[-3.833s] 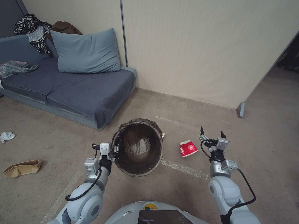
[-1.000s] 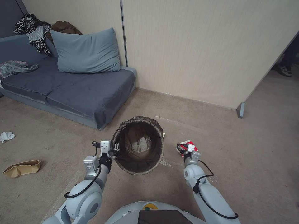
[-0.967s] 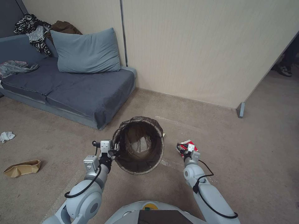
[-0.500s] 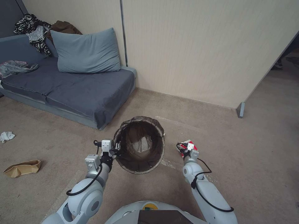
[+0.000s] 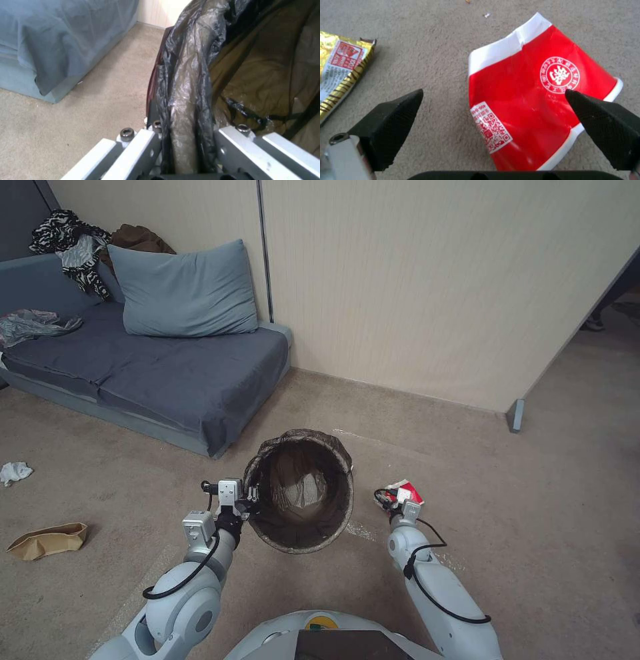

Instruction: Pick up the trash bin, then pick up the garbage from the floor and place it into the trash bin.

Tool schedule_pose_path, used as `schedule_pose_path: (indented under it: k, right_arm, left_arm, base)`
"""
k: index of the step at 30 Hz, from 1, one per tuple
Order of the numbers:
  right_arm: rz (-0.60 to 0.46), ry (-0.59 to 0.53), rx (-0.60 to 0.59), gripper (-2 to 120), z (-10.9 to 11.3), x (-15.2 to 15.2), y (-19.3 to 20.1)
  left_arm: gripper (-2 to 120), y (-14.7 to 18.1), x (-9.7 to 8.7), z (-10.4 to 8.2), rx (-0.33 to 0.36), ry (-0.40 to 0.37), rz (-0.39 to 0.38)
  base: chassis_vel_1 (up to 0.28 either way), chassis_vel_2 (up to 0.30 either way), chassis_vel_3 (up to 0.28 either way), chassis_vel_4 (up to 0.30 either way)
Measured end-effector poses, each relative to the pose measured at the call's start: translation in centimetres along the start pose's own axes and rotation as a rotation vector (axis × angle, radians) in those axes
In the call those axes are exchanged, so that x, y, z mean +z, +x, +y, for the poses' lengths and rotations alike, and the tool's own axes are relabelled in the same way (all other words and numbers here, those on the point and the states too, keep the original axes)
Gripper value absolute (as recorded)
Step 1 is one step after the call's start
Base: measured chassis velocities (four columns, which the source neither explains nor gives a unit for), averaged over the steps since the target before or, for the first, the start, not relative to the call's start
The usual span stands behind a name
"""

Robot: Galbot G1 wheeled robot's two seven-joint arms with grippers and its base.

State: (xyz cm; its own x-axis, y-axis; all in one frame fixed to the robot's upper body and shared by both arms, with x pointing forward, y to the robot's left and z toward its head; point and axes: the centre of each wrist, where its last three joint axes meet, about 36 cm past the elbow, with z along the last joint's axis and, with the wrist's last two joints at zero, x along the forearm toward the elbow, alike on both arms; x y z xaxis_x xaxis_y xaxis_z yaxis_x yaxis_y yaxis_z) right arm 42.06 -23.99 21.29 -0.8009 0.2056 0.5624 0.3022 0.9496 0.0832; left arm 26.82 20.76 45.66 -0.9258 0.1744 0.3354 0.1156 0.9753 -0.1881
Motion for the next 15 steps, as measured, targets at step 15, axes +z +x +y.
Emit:
schedule_pose_path:
  k: [15]
  right_arm:
    - [0.033, 0.012, 0.026, 100, 0.2, 0.5, -1.3]
  left_arm:
    - [2, 0.3, -0.1, -0.1, 0.003, -0.003, -0.001]
  base:
    - [0.0, 0.0, 0.0, 0.0]
